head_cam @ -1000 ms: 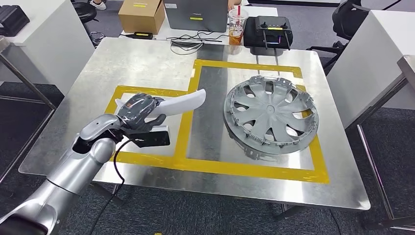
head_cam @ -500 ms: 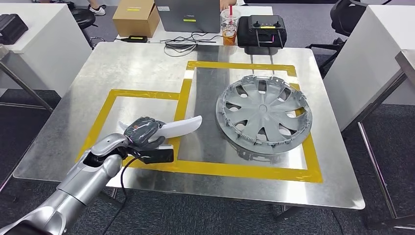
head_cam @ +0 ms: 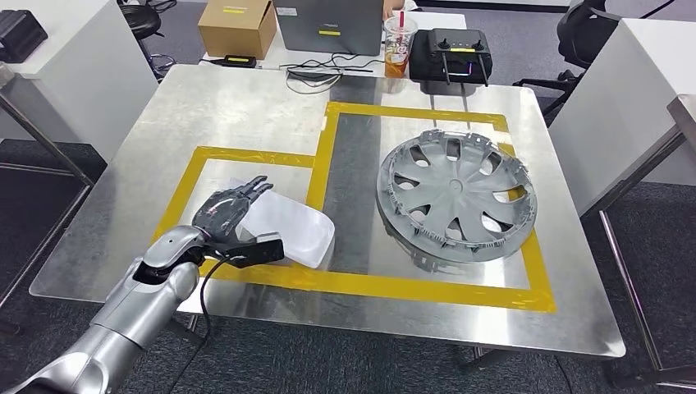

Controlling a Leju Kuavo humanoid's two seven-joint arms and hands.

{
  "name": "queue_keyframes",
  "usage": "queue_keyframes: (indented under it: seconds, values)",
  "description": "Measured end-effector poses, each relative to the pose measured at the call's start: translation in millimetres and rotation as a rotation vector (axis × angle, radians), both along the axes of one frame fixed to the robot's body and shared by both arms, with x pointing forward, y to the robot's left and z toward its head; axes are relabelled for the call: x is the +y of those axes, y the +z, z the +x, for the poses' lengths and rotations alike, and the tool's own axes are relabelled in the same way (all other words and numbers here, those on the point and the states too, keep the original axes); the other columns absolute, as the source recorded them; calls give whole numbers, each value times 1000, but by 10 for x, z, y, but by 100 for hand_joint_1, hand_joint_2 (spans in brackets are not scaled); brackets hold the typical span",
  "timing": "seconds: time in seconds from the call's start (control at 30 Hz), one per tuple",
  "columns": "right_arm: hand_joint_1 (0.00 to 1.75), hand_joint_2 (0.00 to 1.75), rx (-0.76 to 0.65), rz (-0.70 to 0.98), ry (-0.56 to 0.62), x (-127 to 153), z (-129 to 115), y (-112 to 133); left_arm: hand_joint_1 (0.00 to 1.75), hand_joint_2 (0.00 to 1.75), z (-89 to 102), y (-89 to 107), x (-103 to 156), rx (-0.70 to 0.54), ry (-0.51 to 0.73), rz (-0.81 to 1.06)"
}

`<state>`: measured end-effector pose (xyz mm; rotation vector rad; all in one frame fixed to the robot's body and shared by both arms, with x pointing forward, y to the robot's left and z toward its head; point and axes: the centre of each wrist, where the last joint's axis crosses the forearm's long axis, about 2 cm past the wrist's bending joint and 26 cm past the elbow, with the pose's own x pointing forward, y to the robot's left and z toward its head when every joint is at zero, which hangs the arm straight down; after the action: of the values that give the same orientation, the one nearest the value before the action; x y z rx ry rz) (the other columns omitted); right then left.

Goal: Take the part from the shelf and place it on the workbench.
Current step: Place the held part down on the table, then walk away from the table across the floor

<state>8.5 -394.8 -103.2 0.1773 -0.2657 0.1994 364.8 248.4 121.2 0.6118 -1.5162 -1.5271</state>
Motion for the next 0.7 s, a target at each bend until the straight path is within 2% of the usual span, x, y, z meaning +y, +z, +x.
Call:
queue_keyframes:
  seconds: [0.13, 0.27, 0.37, 0.43, 0.57, 0.63, 0.7]
  values:
    - [0, 0, 4, -2, 1, -9, 2, 2, 0, 175, 29, 28, 89, -26, 68, 5]
    - [0, 0, 0, -7, -1, -29, 29, 7, 0, 0, 77, 81, 188, -47, 129, -13]
    - [0, 0, -1, -7, -5, -27, 35, 7, 0, 0, 100, 105, 261, -23, 162, -93]
    - [0, 0, 0, -6, -13, -25, 35, 6, 0, 0, 100, 108, 306, 33, 165, -240]
    - [0, 0, 11, -2, -35, -11, 7, 2, 0, 0, 7, 64, 355, 134, 137, -745]
    - [0, 0, 15, 4, -49, 4, -24, -2, 0, 0, -81, 87, 354, 124, 100, -997]
    - [0, 0, 20, 13, -61, 24, -54, -7, 0, 0, -150, 207, 368, 61, 62, -1173]
